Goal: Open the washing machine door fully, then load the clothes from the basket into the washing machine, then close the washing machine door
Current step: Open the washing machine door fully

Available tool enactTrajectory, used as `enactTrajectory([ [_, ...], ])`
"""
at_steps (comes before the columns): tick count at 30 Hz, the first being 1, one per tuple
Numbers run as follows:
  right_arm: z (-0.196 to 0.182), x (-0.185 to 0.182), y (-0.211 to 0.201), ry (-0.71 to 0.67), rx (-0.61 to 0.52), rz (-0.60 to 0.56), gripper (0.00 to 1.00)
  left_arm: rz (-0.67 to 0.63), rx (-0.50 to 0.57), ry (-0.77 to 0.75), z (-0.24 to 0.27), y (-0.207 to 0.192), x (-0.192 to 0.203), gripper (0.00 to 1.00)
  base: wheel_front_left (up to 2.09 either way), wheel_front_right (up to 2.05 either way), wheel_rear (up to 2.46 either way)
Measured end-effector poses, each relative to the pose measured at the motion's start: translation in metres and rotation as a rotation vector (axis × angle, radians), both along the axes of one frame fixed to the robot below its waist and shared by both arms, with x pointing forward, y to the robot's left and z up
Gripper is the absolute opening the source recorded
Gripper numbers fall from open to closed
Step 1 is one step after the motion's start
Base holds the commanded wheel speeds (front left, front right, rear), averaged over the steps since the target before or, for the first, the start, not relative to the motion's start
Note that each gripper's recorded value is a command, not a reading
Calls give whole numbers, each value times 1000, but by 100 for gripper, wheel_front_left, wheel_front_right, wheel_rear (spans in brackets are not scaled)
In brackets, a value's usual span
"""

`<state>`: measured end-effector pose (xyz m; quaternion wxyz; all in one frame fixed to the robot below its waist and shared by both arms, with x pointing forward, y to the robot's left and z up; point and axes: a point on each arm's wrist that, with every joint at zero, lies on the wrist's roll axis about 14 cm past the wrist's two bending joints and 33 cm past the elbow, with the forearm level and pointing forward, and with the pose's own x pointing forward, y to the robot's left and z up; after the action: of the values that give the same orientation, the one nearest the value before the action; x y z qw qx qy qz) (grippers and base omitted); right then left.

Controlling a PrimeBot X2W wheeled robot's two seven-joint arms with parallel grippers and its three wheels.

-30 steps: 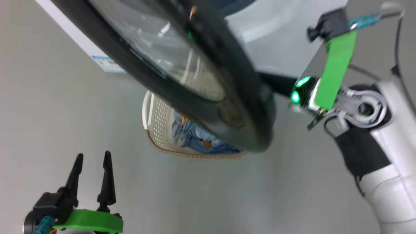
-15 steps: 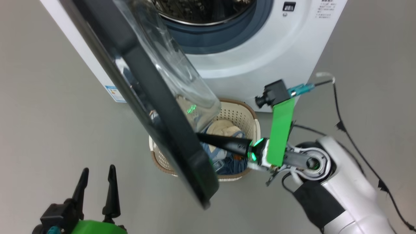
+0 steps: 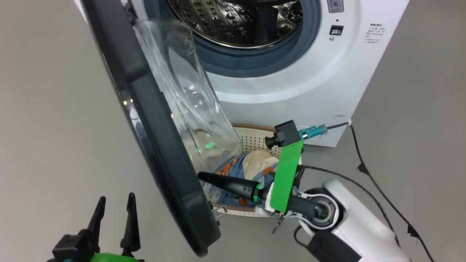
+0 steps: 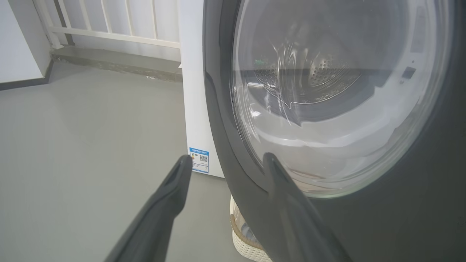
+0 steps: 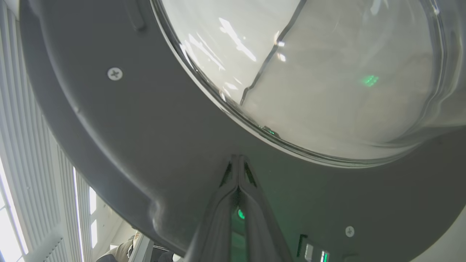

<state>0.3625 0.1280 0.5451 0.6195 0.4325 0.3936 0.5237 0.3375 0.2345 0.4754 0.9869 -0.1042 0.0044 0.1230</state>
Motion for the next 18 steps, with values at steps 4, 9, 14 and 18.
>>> enactTrajectory([
  [4, -4, -7, 8, -2, -9, -14, 0, 5, -1, -13, 4, 1, -3, 100, 0, 0, 0],
  [9, -8, -13, 13, 5, -18, -39, 0, 5, -3, -31, 9, 1, -5, 100, 0, 0, 0],
  [14, -8, -17, 12, -6, -28, -64, 0, 2, -4, -46, 14, 0, -6, 100, 0, 0, 0],
  [18, -3, -16, 8, -28, -27, -93, 0, 4, -5, -49, 14, 0, -10, 100, 0, 0, 0],
])
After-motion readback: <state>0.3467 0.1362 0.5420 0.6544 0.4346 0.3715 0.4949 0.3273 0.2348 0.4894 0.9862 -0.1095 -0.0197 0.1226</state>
